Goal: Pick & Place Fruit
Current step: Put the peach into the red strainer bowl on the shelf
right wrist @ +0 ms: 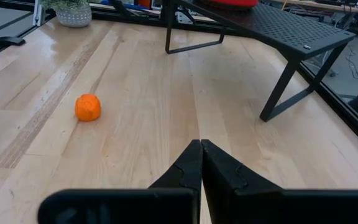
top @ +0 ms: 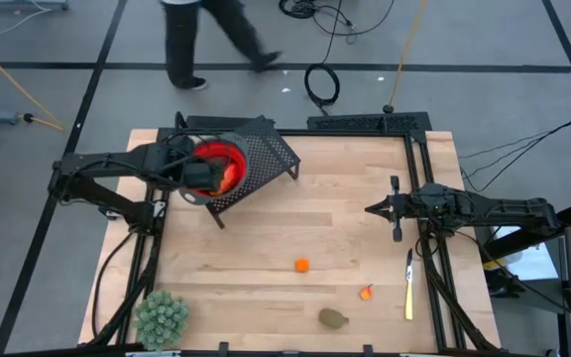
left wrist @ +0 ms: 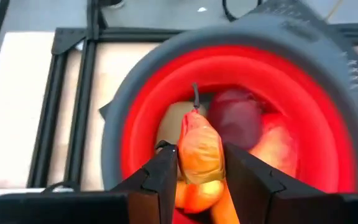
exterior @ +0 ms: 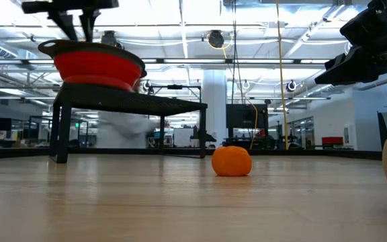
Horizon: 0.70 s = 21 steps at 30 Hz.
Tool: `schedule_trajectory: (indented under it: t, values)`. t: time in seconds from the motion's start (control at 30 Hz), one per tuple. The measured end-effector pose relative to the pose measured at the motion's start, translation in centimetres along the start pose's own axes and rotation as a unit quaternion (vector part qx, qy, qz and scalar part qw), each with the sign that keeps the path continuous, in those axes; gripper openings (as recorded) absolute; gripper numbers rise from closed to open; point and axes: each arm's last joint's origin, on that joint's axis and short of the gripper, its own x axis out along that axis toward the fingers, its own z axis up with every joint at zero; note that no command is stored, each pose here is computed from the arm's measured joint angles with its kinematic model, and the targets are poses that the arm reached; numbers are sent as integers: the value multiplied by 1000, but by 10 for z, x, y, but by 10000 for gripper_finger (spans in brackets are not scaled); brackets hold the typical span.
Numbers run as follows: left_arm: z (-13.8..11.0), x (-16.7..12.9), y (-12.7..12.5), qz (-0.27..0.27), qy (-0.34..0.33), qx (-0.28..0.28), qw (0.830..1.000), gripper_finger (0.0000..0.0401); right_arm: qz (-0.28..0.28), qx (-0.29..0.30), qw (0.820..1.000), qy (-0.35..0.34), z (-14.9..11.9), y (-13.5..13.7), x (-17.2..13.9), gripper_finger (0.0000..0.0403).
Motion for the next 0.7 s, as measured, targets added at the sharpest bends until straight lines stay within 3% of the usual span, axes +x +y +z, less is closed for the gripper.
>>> schedule_trajectory:
  t: [0.17,0.27,0.7]
  values:
    - [-5,5,16,-1,21,-31,999,124,0,0,1000,0,0,0,0,0]
    - [-11,11,14,-19,36,-44,998,124,0,0,1000,0,0,0,0,0]
    - [-21,26,11,-10,54,-24,998,124,0,0,1000,0,0,0,0,0]
